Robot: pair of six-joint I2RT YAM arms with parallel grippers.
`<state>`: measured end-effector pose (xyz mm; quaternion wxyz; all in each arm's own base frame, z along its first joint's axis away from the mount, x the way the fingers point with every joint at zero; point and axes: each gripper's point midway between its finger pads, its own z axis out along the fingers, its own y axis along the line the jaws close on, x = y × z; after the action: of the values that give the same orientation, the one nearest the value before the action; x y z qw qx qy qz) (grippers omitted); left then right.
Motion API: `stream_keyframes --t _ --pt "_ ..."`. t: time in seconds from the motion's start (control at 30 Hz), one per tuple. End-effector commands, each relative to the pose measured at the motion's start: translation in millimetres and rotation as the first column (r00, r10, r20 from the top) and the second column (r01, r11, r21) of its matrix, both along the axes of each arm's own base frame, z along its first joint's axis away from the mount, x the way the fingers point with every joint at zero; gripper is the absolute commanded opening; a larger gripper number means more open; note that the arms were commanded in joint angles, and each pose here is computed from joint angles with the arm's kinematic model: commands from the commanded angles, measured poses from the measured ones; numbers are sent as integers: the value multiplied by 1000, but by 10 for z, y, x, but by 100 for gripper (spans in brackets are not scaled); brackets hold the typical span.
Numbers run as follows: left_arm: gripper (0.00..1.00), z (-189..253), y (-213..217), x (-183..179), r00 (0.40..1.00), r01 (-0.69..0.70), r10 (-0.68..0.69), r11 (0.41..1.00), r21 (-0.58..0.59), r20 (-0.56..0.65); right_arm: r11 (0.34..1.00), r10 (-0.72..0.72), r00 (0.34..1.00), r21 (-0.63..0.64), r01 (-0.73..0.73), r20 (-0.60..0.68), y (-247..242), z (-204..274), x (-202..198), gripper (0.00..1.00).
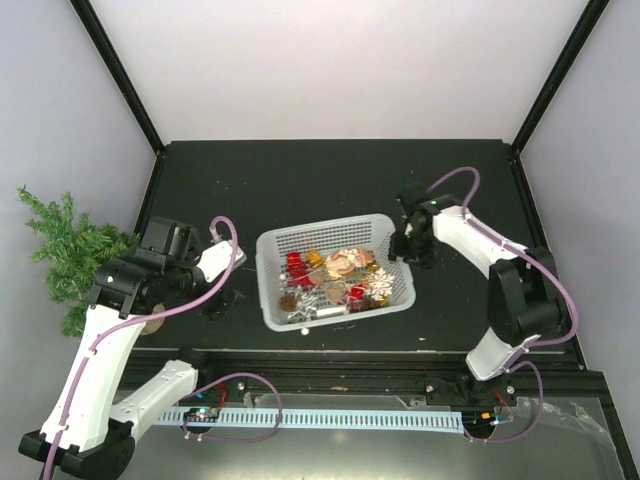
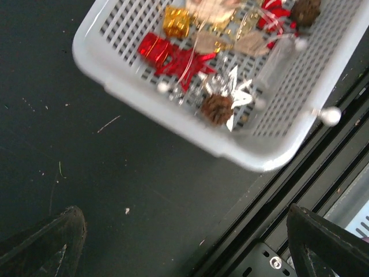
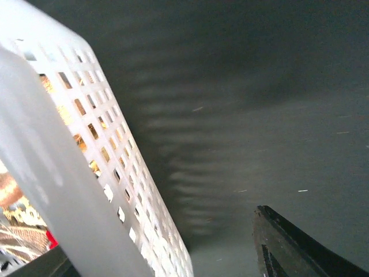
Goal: Decorate the small christmas tree
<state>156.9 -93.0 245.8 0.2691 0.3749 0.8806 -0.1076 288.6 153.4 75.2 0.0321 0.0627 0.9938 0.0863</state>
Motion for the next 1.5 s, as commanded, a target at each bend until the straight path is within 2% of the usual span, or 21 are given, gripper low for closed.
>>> stream_keyframes --t 0.0,0.23,0.4,0.57,0.67,0.77,0.87,0.97,1.07,1.13,1.2,1.27,1.33,1.37,1.47 --pt "95 110 -16 72 999 -19 20 1000 -24 31 992 -112 993 -59 115 38 -564 61 90 61" --pt "95 106 -19 93 999 -23 23 999 -23 24 931 -330 941 -141 338 73 -1561 141 142 65" --pt "95 119 -20 114 999 -30 31 999 -28 20 842 -495 860 -176 510 124 -2161 334 37 66" --pt "96 258 -68 138 999 -6 7 999 -48 33 832 -508 837 -136 538 203 -2164 656 114 76" --pt "95 471 -68 220 996 -3 7 999 -47 90 844 -471 838 -134 519 277 -2088 947 191 83" --pt "95 838 -53 321 981 -15 26 998 -58 190 884 -402 843 -90 459 357 -1805 1253 274 89" --pt "95 1209 87 439 940 -105 118 993 -58 320 936 -316 829 9 352 461 -1336 1618 265 93" --pt "95 1536 378 513 844 -262 261 963 -66 468 982 -189 803 83 172 566 -776 2004 162 93" --pt "95 1879 723 462 682 -415 399 901 -125 613 995 -48 789 100 -17 613 -268 2199 -50 93" --pt "95 2173 992 371 507 -511 503 829 -226 700 988 37 794 95 -118 607 -21 2191 -196 93" --pt "91 2414 1284 180 335 -595 593 735 -324 732 978 105 796 84 -192 596 162 2149 -325 93" --pt "90 2576 1575 -52 185 -675 653 628 -388 734 966 159 793 74 -248 588 291 2117 -416 93" --pt "90 2730 1866 -382 6 -723 687 505 -472 726 953 198 794 76 -293 575 392 2085 -484 93" --pt "90 2800 1945 -539 -55 -719 685 478 -505 726 946 217 795 80 -315 566 438 2066 -512 93" --pt "88 2979 2066 -909 -172 -673 677 450 -587 716 927 269 795 76 -366 543 547 2008 -576 93"
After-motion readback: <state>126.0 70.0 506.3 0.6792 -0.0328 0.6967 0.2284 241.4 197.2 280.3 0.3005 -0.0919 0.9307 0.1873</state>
